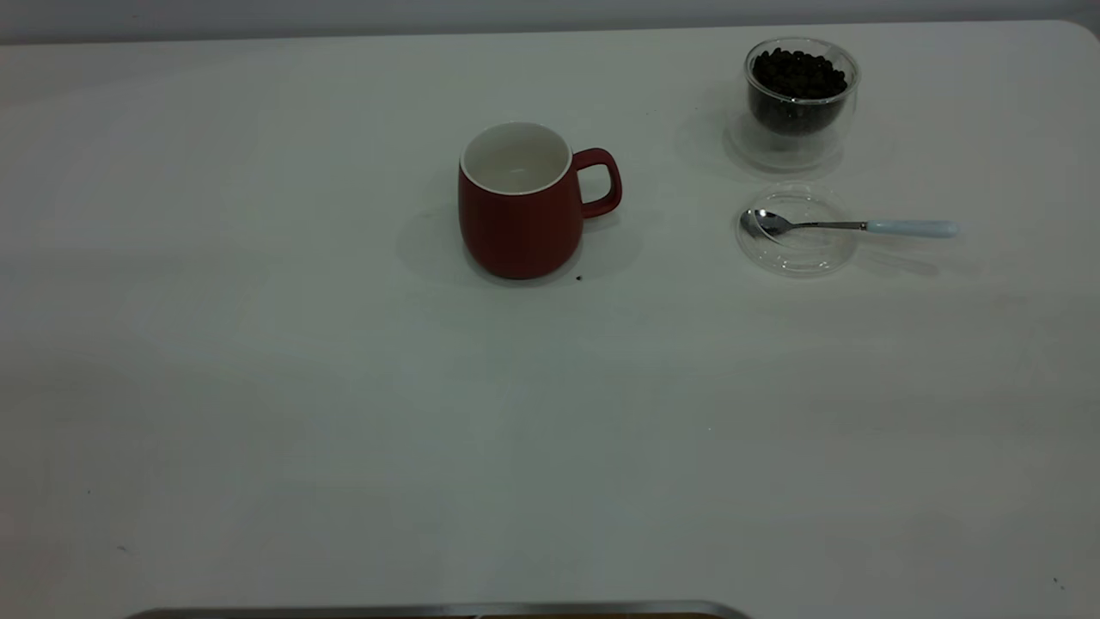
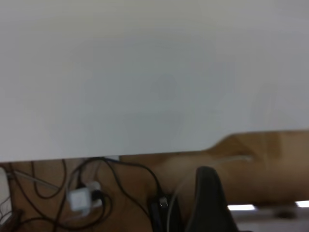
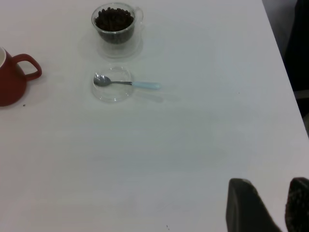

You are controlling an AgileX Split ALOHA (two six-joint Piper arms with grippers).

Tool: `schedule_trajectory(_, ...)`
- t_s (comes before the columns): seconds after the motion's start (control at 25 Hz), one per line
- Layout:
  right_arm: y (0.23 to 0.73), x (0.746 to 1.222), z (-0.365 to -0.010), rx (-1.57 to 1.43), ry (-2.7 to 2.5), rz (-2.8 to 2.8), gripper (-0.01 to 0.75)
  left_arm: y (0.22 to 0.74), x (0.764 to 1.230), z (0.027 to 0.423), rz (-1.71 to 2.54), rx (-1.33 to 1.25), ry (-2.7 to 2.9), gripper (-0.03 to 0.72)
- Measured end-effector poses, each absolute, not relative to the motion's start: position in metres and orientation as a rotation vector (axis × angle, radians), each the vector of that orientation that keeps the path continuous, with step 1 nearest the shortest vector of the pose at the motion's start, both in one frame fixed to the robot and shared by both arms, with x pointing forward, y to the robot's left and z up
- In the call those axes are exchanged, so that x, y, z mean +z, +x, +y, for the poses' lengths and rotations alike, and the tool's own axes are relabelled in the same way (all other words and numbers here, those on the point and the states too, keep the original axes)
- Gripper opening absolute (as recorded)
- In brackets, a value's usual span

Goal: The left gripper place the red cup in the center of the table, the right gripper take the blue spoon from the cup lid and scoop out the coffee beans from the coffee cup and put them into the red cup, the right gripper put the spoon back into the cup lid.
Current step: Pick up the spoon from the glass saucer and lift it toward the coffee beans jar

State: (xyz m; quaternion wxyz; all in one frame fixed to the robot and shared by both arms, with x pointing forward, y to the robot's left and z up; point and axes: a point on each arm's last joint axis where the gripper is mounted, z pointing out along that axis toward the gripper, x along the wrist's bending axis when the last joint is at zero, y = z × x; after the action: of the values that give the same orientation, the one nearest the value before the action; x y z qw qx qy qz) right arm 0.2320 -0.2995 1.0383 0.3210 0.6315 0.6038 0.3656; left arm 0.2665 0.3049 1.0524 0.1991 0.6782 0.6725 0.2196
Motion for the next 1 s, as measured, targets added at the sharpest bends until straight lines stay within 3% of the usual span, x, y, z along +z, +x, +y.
schedule_trajectory(0.16, 0.232, 1.038, -0.299, 0.96, 1.659, 1.586, 0.241, 0.255, 1.034, 0.306, 1.897, 0.632, 1.802, 0.561)
schedule_trajectory(0.72, 0.232, 1.038, -0.299, 0.96, 1.659, 1.586, 0.241, 0.222, 1.032, 0.305, 1.845, 0.841, 1.541, 0.561)
schedule_trajectory(1.0, 0.232, 1.038, -0.299, 0.96, 1.659, 1.586, 0.241, 0.222, 1.032, 0.306, 1.818, 0.827, 1.563, 0.561)
